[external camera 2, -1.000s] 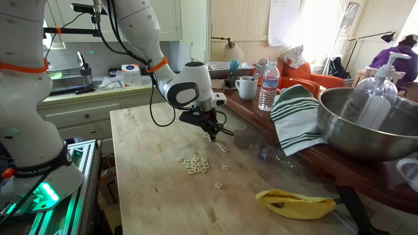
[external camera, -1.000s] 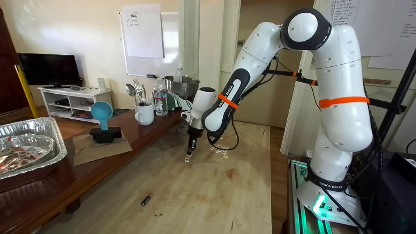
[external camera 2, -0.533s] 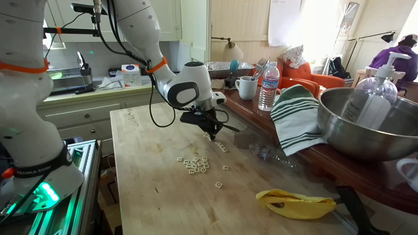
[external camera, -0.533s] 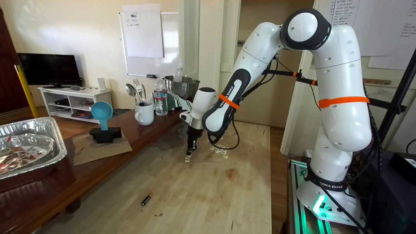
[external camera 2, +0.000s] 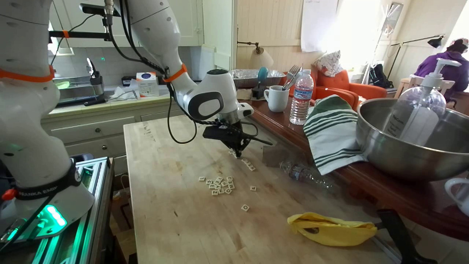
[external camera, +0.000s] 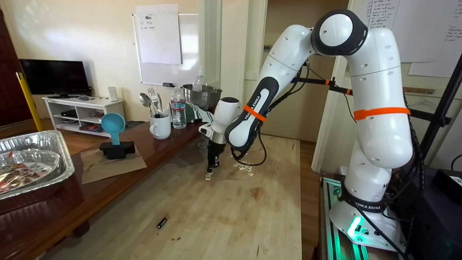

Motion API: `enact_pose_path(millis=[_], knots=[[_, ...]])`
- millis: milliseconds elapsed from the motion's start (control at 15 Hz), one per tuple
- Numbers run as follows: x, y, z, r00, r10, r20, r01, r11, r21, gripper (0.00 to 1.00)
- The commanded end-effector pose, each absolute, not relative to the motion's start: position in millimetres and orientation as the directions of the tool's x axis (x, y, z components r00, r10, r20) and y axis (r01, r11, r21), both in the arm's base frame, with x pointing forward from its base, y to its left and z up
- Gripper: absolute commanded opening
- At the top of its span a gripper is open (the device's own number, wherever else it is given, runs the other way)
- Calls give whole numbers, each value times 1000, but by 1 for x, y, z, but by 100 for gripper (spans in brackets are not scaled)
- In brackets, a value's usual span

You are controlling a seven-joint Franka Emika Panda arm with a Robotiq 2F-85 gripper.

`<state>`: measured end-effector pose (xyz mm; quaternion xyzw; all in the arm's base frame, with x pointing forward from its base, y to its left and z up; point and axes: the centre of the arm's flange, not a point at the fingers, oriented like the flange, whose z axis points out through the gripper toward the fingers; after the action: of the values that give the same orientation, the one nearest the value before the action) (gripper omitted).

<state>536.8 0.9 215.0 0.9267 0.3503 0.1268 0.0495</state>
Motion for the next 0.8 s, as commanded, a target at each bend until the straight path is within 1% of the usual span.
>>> enact_pose_path(millis=[0, 733], knots=[[537, 1, 199, 696, 689, 203, 662, -725, 191, 0], [535, 4, 197, 648, 737, 193, 707, -676, 207, 0]])
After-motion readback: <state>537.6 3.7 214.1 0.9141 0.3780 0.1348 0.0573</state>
